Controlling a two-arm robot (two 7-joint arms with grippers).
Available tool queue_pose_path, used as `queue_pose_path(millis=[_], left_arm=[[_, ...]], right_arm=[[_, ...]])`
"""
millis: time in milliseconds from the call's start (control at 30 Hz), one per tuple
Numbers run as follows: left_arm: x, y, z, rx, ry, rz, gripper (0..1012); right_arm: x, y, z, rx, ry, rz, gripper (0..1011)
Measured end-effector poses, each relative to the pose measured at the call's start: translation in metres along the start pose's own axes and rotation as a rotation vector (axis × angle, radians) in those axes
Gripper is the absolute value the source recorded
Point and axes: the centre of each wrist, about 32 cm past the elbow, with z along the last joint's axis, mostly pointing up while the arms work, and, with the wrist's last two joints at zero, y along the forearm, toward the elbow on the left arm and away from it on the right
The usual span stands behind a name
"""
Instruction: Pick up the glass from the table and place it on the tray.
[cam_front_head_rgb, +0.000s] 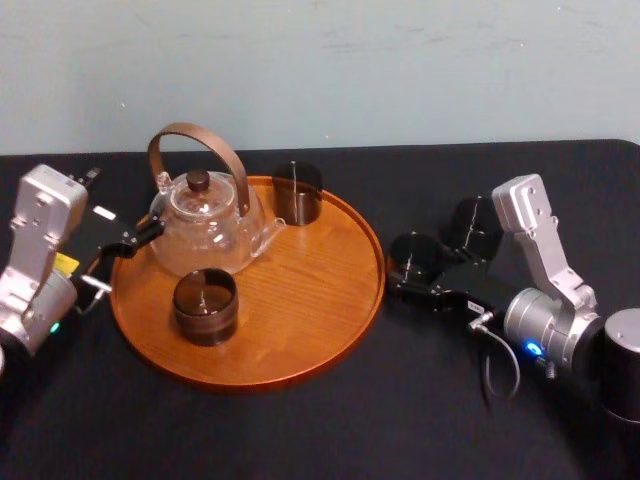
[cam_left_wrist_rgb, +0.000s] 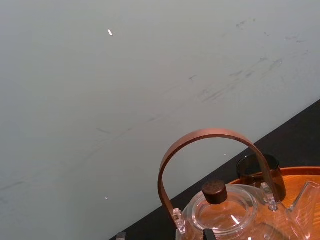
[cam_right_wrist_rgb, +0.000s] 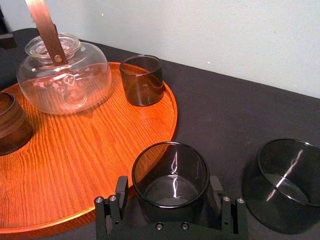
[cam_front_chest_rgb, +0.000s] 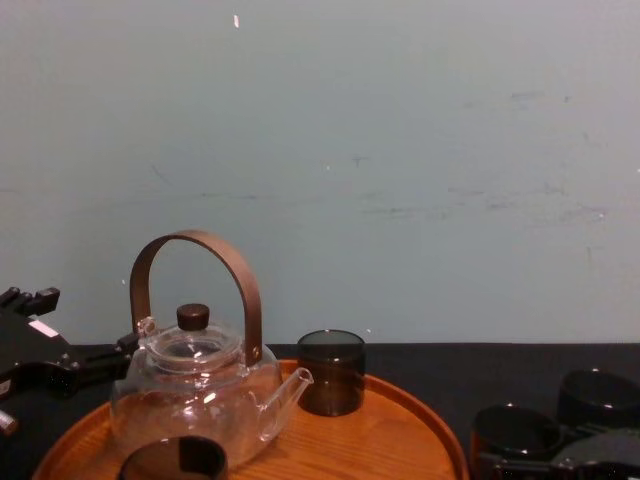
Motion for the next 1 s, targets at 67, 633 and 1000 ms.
queue_pose_path(millis=[67, 633, 1000], left_arm=[[0.0, 0.0, 0.0, 0.0, 0.0, 0.0, 1001], [0.0, 0.0, 0.0, 0.0, 0.0, 0.0, 1001], [0.0, 0.0, 0.0, 0.0, 0.0, 0.0, 1001]], right_arm=[[-0.0001, 0.001, 0.0, -0.001, -0.002, 0.003, 1002], [0.0007, 0.012, -0.001, -0.008, -0.004, 0.015, 1002], [0.0005, 0.013, -0.001, -0.007, -0.008, 0.015, 1002]])
